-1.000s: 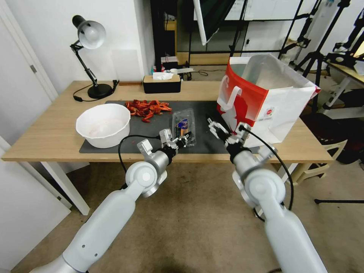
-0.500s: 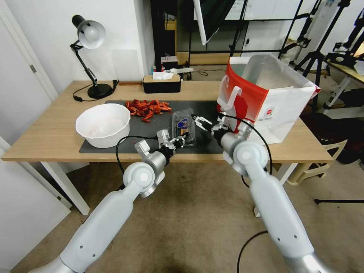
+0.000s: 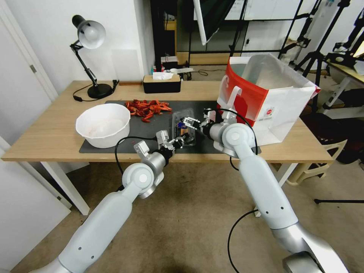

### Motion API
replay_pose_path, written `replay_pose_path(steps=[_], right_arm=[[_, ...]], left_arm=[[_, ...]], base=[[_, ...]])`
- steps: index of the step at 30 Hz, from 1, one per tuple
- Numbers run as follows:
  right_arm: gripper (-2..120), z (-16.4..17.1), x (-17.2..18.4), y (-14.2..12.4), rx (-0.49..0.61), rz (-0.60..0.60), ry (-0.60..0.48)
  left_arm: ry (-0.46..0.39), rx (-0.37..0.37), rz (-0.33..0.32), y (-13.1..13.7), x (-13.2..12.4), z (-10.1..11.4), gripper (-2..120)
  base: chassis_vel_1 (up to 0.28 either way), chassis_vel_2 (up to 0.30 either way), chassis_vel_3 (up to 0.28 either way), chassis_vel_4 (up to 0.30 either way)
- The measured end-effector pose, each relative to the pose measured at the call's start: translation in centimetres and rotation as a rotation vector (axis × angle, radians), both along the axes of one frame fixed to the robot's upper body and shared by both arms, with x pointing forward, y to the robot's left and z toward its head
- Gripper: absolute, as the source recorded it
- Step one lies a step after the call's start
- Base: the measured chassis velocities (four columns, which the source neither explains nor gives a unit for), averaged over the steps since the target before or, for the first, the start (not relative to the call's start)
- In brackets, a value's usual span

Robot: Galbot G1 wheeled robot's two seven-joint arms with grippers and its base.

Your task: Close the takeout container lid, then place the container into the takeout bag.

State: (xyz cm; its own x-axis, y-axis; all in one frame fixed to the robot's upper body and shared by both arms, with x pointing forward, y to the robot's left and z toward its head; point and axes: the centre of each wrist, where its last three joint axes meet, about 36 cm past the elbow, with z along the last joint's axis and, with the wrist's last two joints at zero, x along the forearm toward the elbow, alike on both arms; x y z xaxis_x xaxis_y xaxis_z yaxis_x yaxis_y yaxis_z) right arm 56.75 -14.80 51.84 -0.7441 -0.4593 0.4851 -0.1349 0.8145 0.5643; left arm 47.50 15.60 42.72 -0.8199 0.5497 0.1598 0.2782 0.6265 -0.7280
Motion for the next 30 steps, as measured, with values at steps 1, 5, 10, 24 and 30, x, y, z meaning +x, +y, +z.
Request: replay_pose_path(steps=[1, 5, 10, 24, 30], right_arm=[[100, 0.0, 0.0, 0.0, 0.000, 0.000, 0.000], [100, -0.1, 0.3, 0.5, 0.003, -0.003, 0.029], [100, -0.4, 0.5, 0.7, 0.023, -0.002, 0.055], [56, -0.8, 0.8, 0.7, 0.035, -0.013, 0.099], [38, -1.0, 0.7, 0.6, 0.035, -0.020, 0.106]], left_arm=[[0.000, 0.000, 0.000, 0.0, 0.0, 0.0, 0], [-0.003, 0.002, -0.003, 0.1, -0.2, 0.0, 0], [-0.004, 0.006, -0.006, 0.2, -0.4, -0.1, 0], [-0.005, 0.012, -0.008, 0.4, -0.9, -0.3, 0], [-0.006, 0.012, -0.007, 0.6, -1.2, -0.5, 0]], base=[[0.000, 0.000, 0.000, 0.000], [0.000, 0.000, 0.000, 0.000], [0.000, 0.000, 0.000, 0.000], [0.000, 0.000, 0.000, 0.000], [0.000, 0.000, 0.000, 0.000]])
